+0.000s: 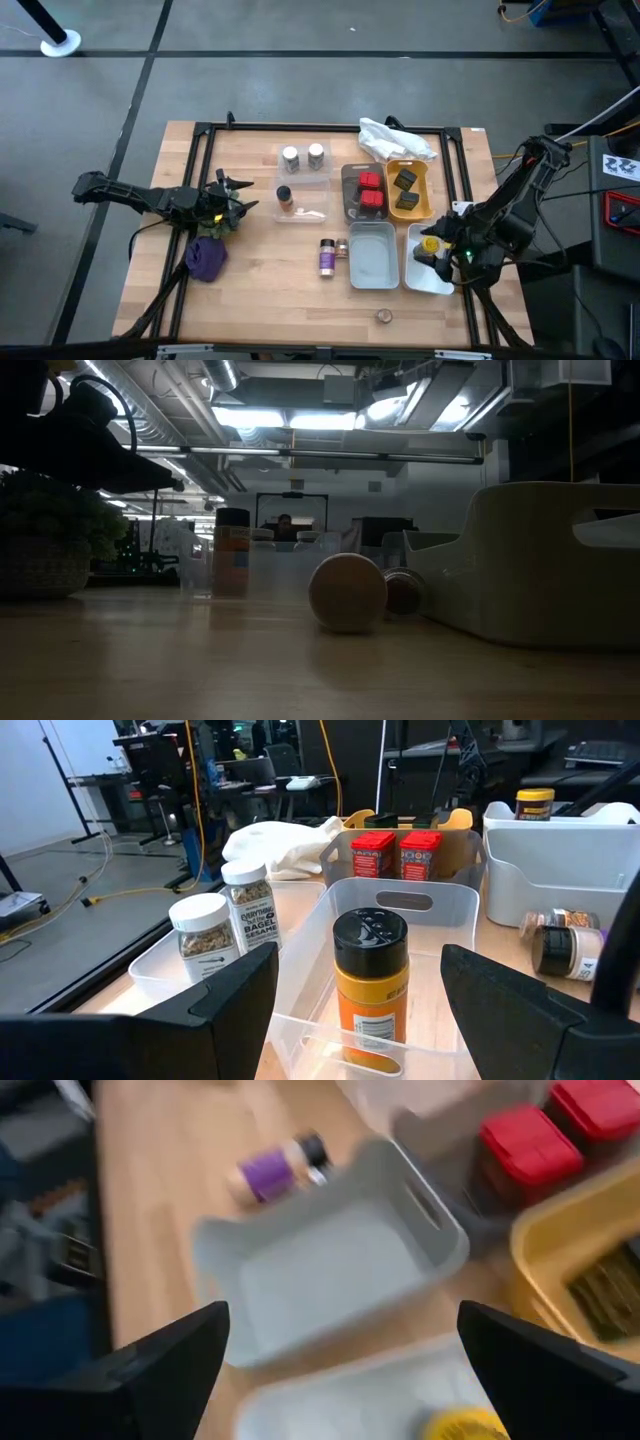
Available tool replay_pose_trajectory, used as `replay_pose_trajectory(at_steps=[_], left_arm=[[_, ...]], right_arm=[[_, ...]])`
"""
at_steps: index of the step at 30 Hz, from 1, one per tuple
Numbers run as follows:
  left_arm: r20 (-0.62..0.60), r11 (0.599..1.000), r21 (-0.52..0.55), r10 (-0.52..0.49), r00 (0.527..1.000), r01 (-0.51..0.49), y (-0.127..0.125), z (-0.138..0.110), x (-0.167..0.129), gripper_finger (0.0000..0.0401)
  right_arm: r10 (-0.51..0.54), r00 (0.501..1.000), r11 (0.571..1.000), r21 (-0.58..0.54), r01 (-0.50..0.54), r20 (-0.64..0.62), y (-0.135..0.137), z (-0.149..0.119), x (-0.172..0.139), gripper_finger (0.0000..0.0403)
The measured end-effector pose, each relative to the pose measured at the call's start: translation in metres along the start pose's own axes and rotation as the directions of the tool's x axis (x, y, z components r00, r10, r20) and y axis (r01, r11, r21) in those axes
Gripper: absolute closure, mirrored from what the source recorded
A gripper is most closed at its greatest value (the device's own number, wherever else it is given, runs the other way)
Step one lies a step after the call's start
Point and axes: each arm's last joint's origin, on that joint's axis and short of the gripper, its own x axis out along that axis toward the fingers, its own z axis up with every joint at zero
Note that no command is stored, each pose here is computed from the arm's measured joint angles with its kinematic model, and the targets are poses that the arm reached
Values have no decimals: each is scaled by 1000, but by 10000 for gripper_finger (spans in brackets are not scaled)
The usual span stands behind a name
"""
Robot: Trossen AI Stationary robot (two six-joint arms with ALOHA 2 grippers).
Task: Sort spices by type
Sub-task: Put the bottom brown seasoning bottle into the gray bin
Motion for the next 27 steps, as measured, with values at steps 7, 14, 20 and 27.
replay_pose_trajectory(at_steps=[7, 14, 20, 27], left_arm=[[0, 1000, 3, 0, 1000, 0, 0, 0, 0, 136], [0, 1000, 2, 0, 1000, 0, 0, 0, 0, 136], [0, 1000, 1, 0, 1000, 0, 0, 0, 0, 136], [0, 1000, 0, 0, 1000, 0, 0, 0, 0, 136]], right_arm=[[116, 990, 993, 11, -118, 84, 15, 7, -2, 13], [174, 980, 983, 34, -178, 99, 21, 9, -3, 13], [274, 958, 956, 86, -281, 80, 32, 12, -4, 13], [320, 942, 943, 68, -327, 97, 54, 8, 8, 13]])
